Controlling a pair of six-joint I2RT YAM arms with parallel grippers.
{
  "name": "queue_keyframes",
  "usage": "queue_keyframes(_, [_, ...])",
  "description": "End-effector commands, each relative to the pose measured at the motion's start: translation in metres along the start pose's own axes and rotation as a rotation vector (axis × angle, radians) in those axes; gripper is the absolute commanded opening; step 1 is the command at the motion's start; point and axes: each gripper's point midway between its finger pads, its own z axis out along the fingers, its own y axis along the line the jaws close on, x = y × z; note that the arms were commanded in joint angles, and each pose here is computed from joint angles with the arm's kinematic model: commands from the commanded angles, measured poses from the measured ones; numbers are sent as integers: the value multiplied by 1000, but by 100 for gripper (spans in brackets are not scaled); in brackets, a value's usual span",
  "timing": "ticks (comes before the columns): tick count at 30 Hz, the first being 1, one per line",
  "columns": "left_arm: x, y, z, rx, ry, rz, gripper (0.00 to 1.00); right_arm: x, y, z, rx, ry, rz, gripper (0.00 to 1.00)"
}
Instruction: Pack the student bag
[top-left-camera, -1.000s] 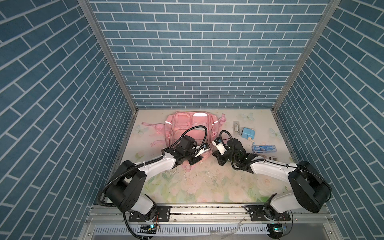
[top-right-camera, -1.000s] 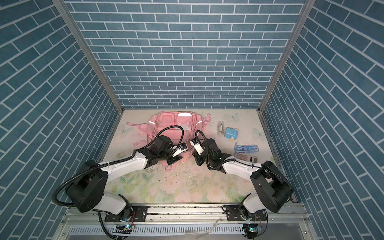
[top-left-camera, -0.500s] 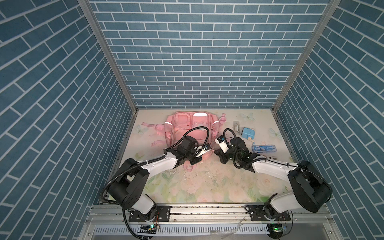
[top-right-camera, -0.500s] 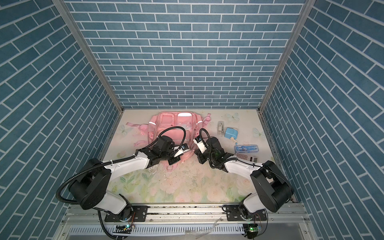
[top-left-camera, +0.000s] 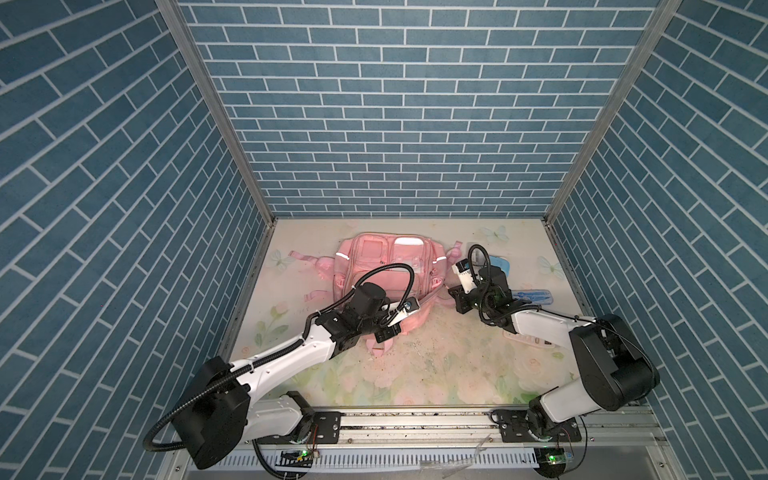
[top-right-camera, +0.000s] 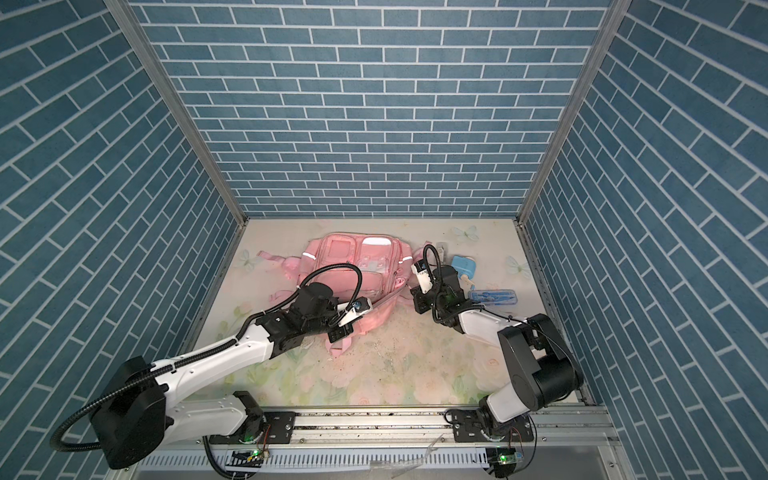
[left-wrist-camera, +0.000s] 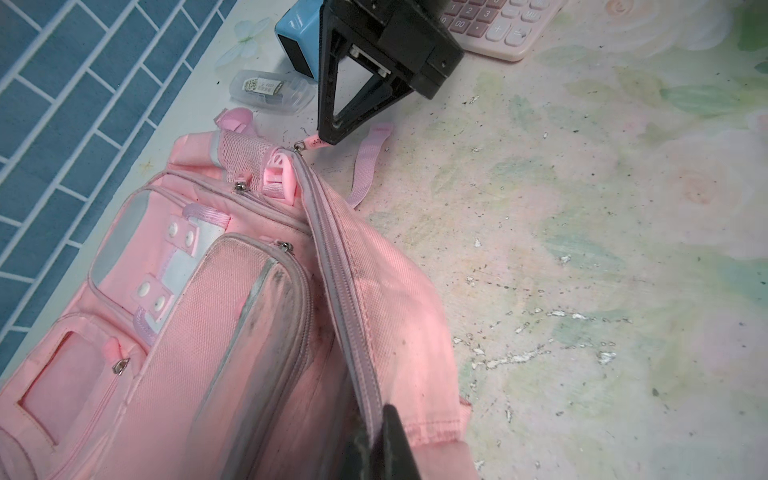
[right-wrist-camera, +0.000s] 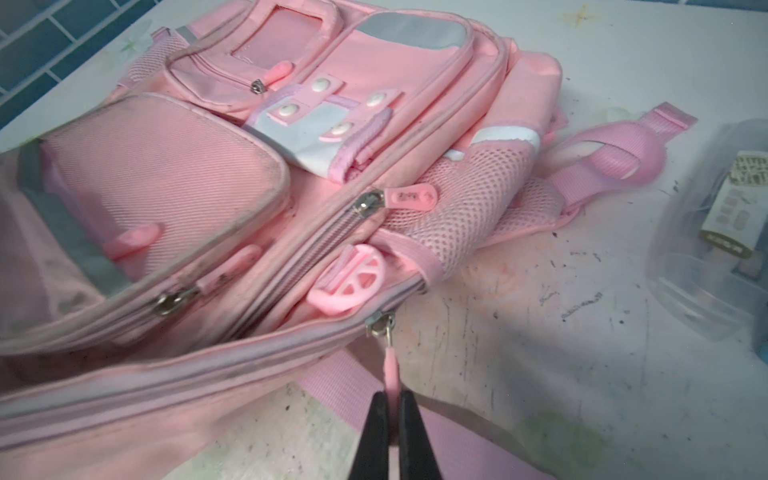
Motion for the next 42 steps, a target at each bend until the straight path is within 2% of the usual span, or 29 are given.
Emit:
queue_keyframes(1, [-20, -2, -11, -21, -62, 1, 0, -18, -22, 2, 82, -34, -18, 0])
queue_keyframes(9, [-25, -23, -6, 1, -68, -16, 0, -20, -21, 8, 67, 0, -8, 0])
queue_keyframes(10, [-26, -24, -6, -2, -73, -27, 0, -21, -22, 8, 73, 7, 2, 3])
queue_keyframes(13, [-27, -20, -3, -46, -59, -93, 0, -23, -17, 1, 57, 57, 42, 29])
queue_keyframes(15, [-27, -19, -1, -67, -48, -134, 6, -24, -16, -9, 73, 72, 75, 37])
queue_keyframes(16, [-30, -19, -1, -73, -52, -156, 14, -25, -16, -17, 87, 66, 84, 41])
queue_keyframes(17, [-33, -17, -2, -87, -61, -189, 29, -27, -15, -26, 95, 49, 91, 44])
queue_keyframes(19, [-38, -10, -6, -118, -81, -257, 46, -31, -11, -43, 101, 15, 92, 50])
queue_keyframes(23, [-46, 12, -22, -219, -115, -389, 69, -44, 7, -79, 53, -65, 69, 56])
queue_keyframes(26, [-49, 31, -33, -269, -101, -486, 72, -49, 18, -99, 35, -105, 36, 58])
queue_keyframes(28, [-44, 47, -38, -313, -75, -605, 74, -49, 24, -108, 31, -122, 2, 59])
queue_keyframes(31, [-30, 59, -37, -298, -20, -767, 74, -52, 32, -116, 22, -139, -41, 60])
queue_keyframes(33, [-20, 61, -33, -262, 19, -835, 74, -57, 40, -118, 18, -156, -83, 62])
queue_keyframes(42, [-6, 62, 7, -243, 187, -815, 73, -74, 48, -109, 37, -169, -203, 63])
